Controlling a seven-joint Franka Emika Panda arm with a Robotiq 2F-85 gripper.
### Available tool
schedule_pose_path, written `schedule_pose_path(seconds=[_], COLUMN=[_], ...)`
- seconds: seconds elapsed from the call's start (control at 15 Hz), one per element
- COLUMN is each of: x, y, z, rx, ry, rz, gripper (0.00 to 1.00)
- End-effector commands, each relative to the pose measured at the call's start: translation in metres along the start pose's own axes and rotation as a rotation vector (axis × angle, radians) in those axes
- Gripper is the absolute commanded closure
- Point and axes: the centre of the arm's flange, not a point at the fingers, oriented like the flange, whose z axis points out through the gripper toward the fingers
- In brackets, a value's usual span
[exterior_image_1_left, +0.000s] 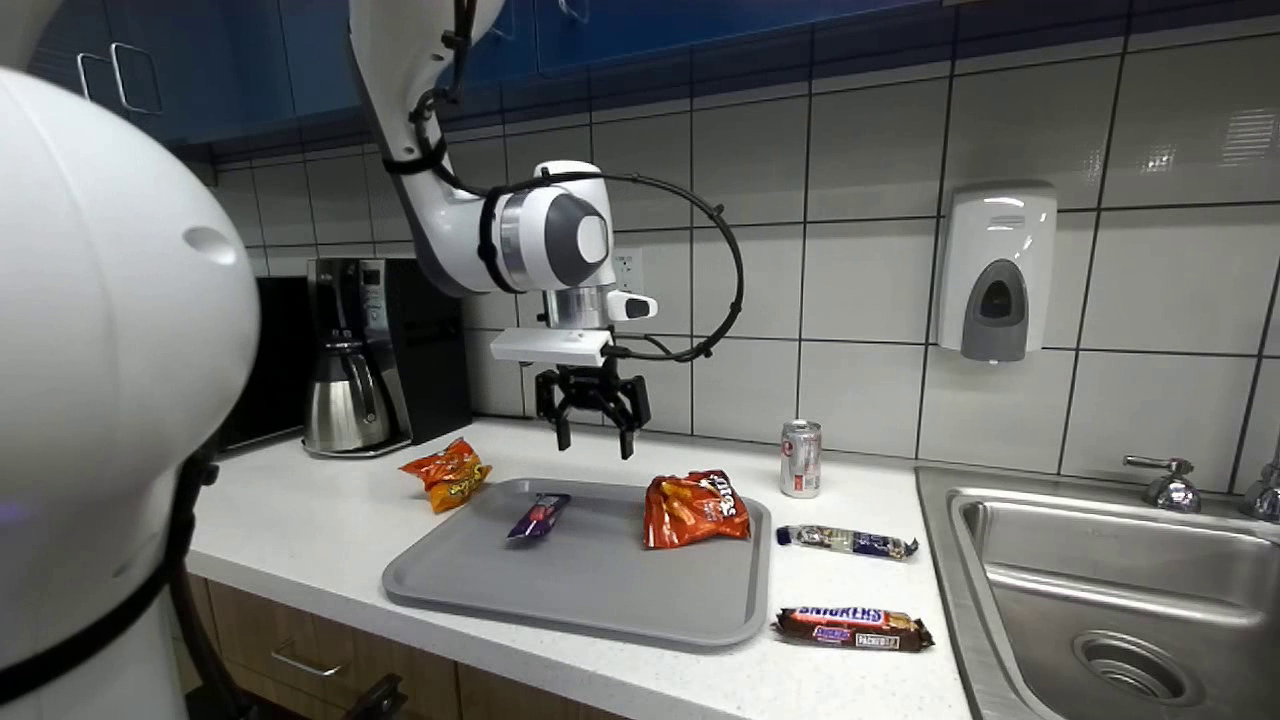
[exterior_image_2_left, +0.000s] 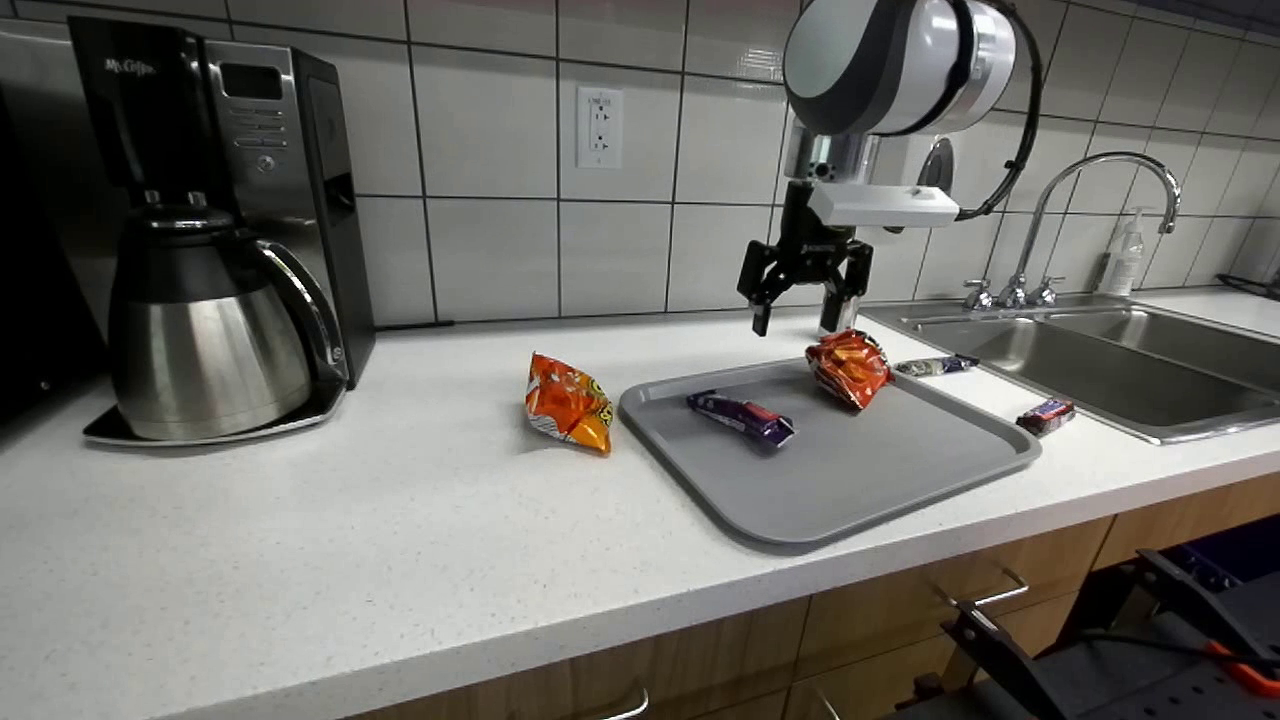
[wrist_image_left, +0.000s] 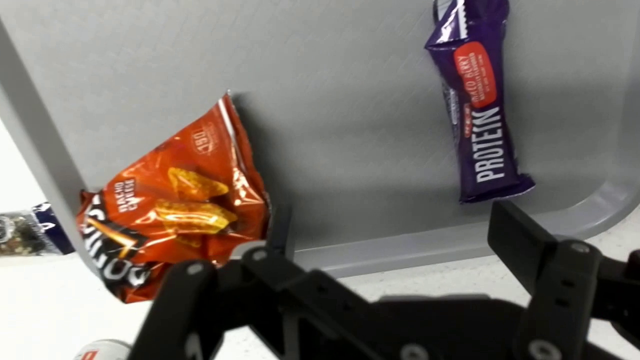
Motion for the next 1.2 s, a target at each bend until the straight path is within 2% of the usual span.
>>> schedule_pose_path(seconds=[0.0, 0.6, 1.13], x=[-0.006, -0.006, -0.006], y=[0.036, 0.113, 0.152], z=[-0.016, -0.027, -0.023], rx=[-0.015, -0.033, -0.034], ry=[0.013, 0.023, 0.019], rz=[0.093, 0.253, 0.404], gripper=[0.0, 0.0, 0.0])
